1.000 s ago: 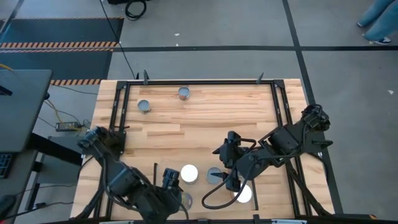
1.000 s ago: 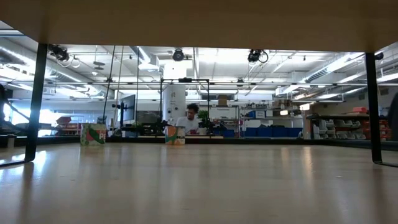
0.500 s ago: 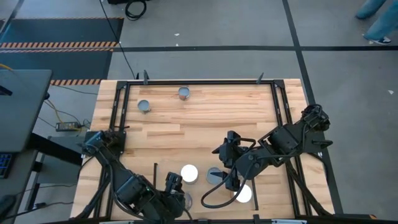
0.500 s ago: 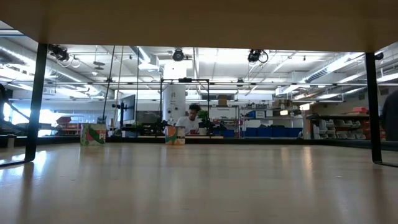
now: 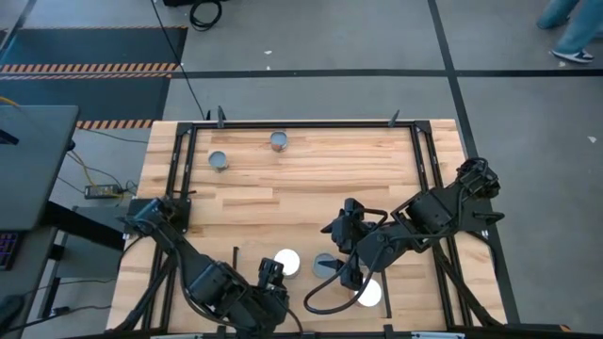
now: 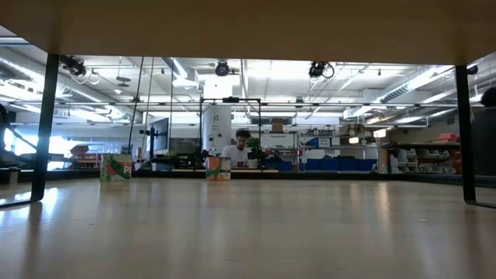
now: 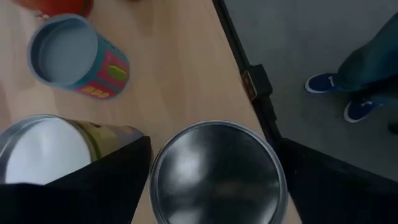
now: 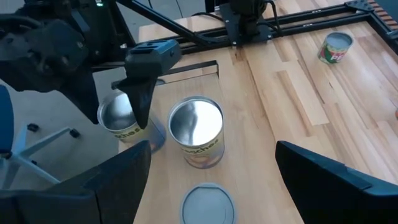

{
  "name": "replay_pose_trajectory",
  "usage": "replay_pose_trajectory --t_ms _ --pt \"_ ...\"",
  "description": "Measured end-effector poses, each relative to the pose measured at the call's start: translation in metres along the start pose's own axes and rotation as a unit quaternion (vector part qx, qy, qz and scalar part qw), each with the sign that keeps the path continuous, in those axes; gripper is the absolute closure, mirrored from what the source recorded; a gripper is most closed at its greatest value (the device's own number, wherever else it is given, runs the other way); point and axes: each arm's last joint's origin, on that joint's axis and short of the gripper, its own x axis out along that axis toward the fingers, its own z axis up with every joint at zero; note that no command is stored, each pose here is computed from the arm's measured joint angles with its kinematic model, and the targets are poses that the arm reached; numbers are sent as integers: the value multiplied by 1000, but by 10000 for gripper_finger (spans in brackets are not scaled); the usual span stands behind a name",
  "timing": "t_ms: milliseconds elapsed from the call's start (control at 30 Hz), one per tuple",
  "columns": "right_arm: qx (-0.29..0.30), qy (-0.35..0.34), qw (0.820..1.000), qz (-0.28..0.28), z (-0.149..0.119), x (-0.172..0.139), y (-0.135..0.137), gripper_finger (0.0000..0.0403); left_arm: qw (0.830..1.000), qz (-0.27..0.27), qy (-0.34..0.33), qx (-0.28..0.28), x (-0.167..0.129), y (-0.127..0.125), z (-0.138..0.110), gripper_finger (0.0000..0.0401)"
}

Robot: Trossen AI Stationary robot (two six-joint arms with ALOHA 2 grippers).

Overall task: Pick and place cans onto a shelf
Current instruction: Put the large canned peaches on the shelf

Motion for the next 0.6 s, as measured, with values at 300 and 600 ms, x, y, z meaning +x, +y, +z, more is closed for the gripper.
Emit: replay_pose_trajectory --t_ms 300,600 --pt "-1 -1 1000 1 0 0 0 51 1000 -13 -20 -4 -37 -2 0 49" --pt "0 -6 1000 -3 1 0 0 51 996 4 65 -65 -52 -6 -28 72"
